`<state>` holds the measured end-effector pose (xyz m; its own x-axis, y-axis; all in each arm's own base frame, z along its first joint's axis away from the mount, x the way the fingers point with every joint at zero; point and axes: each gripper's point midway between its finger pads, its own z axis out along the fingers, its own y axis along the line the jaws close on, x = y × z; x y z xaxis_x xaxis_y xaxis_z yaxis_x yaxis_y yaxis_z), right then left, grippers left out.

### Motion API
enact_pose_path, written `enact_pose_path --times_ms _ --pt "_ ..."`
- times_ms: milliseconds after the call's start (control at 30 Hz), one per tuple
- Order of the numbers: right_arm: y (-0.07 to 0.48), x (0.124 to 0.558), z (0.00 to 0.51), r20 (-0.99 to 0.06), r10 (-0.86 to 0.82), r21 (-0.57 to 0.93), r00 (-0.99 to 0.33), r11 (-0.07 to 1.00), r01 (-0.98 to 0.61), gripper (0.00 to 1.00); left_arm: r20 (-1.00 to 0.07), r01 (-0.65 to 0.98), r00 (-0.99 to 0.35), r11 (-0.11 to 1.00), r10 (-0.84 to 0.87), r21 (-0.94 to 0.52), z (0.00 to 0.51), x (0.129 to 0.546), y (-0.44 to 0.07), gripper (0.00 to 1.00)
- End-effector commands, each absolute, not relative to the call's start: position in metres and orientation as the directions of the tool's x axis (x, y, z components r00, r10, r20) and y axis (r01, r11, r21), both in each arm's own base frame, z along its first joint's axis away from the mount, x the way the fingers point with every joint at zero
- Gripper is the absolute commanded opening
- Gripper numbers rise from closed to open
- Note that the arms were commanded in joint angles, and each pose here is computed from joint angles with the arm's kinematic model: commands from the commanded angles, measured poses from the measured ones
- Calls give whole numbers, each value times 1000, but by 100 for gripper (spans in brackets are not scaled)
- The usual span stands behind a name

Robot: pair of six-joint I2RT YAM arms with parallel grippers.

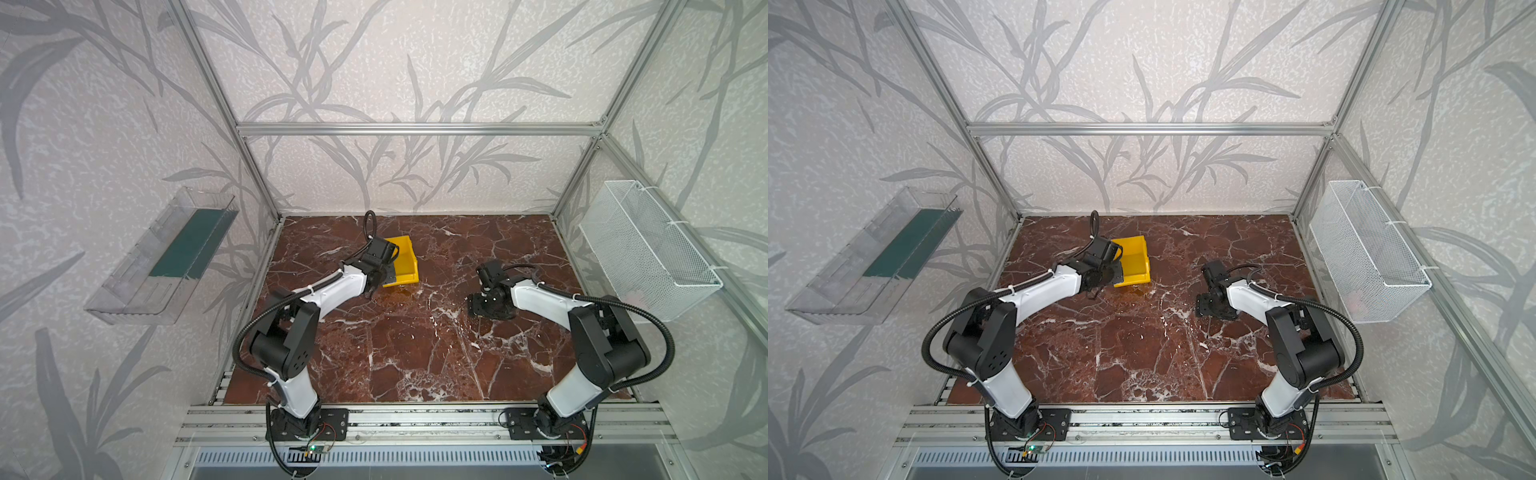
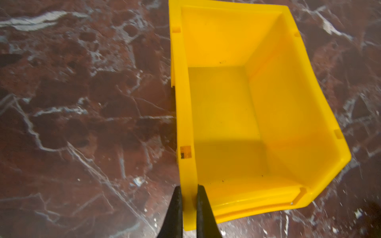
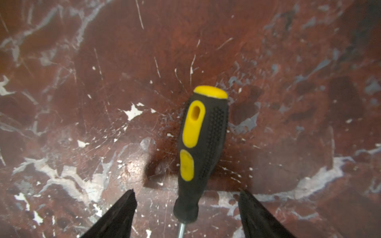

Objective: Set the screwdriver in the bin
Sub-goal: 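Grip the bin wall with the left gripper while the right grasps the screwdriver, then drag the bin closer with the left gripper while the right carries the screwdriver over it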

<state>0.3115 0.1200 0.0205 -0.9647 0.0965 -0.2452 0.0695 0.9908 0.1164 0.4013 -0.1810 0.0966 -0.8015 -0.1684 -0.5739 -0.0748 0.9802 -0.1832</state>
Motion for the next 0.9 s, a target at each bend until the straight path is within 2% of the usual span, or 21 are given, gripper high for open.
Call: enact_pose_path --times_ms 0,67,267,367,467,567,633,667,767,867 --pt "117 321 24 -259 90 85 -962 994 70 77 -601 -69 -776 973 -193 -222 106 390 -192 4" --pt "115 324 24 -259 85 68 -962 995 70 73 -600 -53 -779 972 -183 -228 103 380 -200 4" --pt "117 331 12 -237 78 53 -968 996 68 49 -594 22 -795 974 -120 -226 93 360 -232 10" --pt "117 332 7 -233 71 44 -970 997 62 40 -586 47 -805 975 -92 -218 88 354 -243 12" --pt "116 333 7 -239 59 35 -969 998 52 27 -592 67 -803 976 -69 -206 89 350 -249 16" --pt "116 335 15 -265 39 35 -963 999 31 14 -616 82 -786 978 -55 -191 100 350 -249 25" --pt "117 340 28 -297 20 43 -955 999 8 10 -637 95 -769 980 -40 -177 110 352 -248 35" --pt "119 343 35 -316 10 49 -949 999 -6 9 -650 101 -759 981 -33 -168 117 353 -247 45" --pt "131 355 74 -406 -59 68 -912 993 -95 8 -692 122 -722 984 0 -127 140 359 -242 87" --pt "153 363 115 -496 -177 61 -850 969 -237 8 -746 127 -665 989 30 -73 171 362 -232 99"
